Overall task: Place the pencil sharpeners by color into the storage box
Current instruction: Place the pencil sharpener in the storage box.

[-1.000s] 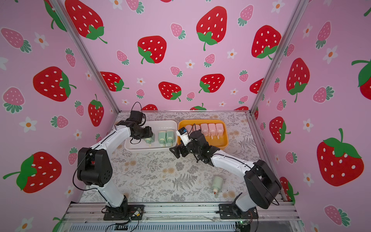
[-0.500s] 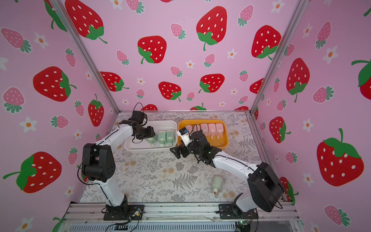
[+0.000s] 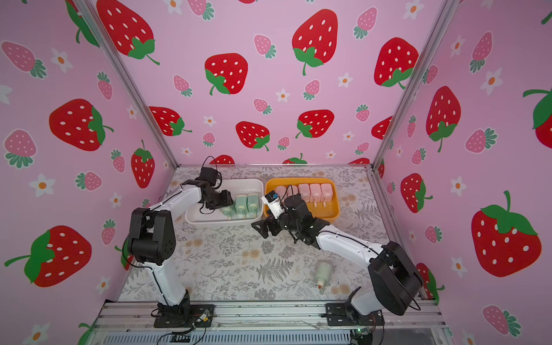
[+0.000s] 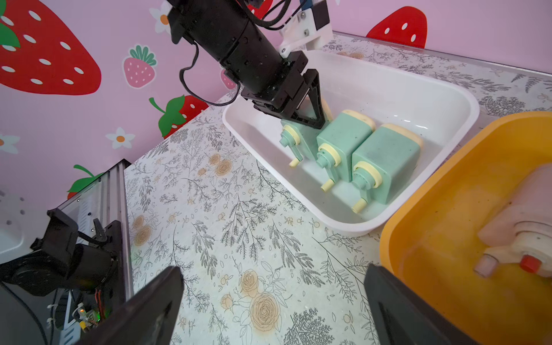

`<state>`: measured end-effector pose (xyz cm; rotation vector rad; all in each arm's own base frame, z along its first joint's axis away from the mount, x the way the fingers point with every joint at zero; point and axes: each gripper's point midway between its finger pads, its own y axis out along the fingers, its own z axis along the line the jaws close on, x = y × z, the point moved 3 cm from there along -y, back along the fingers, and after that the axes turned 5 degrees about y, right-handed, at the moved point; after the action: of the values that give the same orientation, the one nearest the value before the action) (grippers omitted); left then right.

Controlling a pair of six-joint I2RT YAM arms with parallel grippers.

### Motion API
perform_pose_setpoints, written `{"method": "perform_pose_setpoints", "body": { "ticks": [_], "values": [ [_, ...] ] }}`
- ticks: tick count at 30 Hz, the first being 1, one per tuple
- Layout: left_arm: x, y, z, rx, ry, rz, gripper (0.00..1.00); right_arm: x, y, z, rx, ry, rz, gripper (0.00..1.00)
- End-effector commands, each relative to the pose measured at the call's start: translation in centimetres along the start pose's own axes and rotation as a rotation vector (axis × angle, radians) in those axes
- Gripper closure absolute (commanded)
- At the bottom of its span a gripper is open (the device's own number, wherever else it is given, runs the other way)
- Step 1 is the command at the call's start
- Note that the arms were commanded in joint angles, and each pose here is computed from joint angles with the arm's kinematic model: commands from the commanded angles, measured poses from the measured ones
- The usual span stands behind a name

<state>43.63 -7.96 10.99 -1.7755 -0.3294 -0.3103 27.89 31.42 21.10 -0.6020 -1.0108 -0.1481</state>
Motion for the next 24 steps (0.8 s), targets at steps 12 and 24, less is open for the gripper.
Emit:
{"method": "perform_pose_setpoints", "body": {
  "ticks": [12, 24],
  "values": [
    [0.8, 0.8, -0.3, -0.036, 0.005, -0.011, 0.82, -0.2, -0.3, 0.9, 0.028, -0.016, 0.002, 0.0],
    [0.7, 0.4, -0.5, -0.048, 0.006, 0.002, 0.5, -0.4, -0.2, 0.8, 0.023, -0.013, 0.007, 0.0]
  ]
}}
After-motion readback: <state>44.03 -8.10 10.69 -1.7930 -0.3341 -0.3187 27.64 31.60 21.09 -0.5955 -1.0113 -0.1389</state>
